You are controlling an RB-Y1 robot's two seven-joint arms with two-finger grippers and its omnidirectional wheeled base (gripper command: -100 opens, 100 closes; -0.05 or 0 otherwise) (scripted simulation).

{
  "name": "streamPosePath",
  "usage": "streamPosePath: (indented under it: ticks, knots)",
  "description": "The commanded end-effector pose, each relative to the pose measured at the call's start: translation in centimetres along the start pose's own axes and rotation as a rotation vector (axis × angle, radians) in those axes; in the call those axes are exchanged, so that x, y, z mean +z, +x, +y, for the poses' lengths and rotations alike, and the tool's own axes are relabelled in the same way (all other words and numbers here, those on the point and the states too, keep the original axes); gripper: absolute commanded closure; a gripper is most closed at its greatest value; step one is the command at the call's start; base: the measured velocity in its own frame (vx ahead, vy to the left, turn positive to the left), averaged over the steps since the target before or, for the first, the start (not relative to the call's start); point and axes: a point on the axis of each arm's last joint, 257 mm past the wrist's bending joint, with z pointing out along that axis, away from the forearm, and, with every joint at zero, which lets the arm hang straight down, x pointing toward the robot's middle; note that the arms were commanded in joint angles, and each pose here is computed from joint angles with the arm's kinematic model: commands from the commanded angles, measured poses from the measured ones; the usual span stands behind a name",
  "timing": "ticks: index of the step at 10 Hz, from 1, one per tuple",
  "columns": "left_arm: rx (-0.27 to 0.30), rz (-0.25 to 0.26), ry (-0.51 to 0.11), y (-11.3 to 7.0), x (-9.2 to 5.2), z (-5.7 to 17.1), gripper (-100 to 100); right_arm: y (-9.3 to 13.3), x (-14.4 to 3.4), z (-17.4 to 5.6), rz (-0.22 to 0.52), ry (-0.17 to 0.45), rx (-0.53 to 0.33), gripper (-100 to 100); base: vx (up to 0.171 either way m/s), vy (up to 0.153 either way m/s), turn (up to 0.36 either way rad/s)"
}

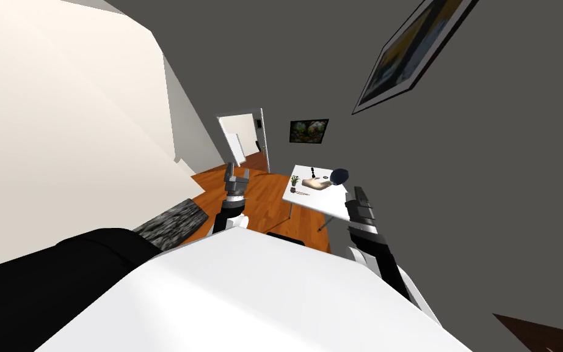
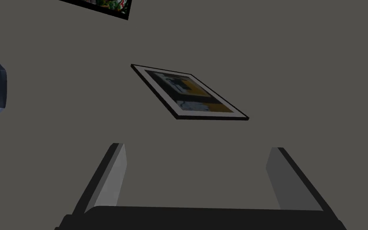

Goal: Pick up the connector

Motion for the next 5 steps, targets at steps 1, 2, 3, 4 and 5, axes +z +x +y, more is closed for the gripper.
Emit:
streamPosePath:
  ticks: [1, 2, 3, 4, 5]
  knots:
    - [0.0, 0.0, 0.0, 0.0, 0.0, 0.0, 0, 0.5, 0.2, -0.5, 0.047, 0.003, -0.059, -100, 0.016, 0.045, 0.115]
    - [0.0, 0.0, 0.0, 0.0, 0.0, 0.0, 0, 0.8, 0.2, -1.0, 0.078, 0.007, -0.104, -100, 0.033, 0.064, 0.211]
    - [0.0, 0.0, 0.0, 0.0, 0.0, 0.0, 0, 0.9, 0.3, -1.0, 0.086, 0.006, -0.11, -100, 0.027, 0.048, 0.071]
    - [0.0, 0.0, 0.0, 0.0, 0.0, 0.0, 0, 1.2, 0.4, -1.5, 0.125, 0.007, -0.163, -100, 0.024, 0.061, 0.133]
    - [0.0, 0.0, 0.0, 0.0, 0.0, 0.0, 0, 1.5, 0.4, -2.1, 0.156, 0.01, -0.213, -100, 0.035, 0.088, 0.213]
